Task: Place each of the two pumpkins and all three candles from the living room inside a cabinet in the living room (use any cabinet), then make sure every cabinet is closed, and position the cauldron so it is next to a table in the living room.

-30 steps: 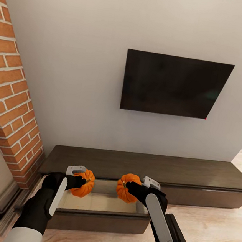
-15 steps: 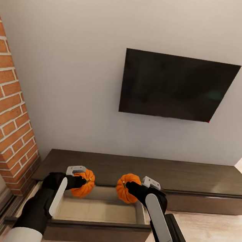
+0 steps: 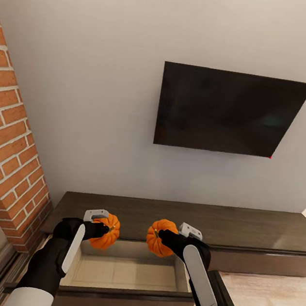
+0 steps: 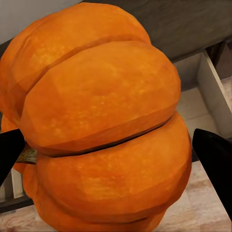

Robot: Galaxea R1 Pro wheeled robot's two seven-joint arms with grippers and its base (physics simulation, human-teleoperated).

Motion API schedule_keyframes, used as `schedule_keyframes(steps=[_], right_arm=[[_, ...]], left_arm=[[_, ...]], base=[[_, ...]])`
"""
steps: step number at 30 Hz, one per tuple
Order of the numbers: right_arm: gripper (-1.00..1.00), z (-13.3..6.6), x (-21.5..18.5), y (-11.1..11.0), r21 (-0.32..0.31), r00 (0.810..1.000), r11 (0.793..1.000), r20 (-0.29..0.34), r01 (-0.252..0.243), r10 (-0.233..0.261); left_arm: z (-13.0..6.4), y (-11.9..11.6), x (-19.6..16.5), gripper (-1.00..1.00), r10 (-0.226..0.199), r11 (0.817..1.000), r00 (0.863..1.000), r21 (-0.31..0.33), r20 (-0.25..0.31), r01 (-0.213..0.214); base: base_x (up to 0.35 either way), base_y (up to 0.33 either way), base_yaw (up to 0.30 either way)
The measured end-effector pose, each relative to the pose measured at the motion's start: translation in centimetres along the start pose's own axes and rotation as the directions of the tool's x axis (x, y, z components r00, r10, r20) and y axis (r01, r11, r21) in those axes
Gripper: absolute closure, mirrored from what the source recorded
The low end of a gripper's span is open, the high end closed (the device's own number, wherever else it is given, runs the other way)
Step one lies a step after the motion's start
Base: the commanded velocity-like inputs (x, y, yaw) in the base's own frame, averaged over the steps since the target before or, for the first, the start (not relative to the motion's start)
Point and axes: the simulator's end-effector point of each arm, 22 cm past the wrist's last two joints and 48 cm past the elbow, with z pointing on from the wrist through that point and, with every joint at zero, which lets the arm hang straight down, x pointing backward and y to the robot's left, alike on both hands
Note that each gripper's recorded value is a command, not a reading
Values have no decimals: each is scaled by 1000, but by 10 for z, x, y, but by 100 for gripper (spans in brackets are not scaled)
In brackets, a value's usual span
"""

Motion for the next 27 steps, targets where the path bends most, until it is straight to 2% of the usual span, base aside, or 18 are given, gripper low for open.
schedule_keyframes(steps=[27], right_arm=[[100,40,32,-21,29,999,1000,-41,-4,5]], left_arm=[[31,8,19,100,-9,1000,1000,-3,-11,9]], base=[[0,0,0]])
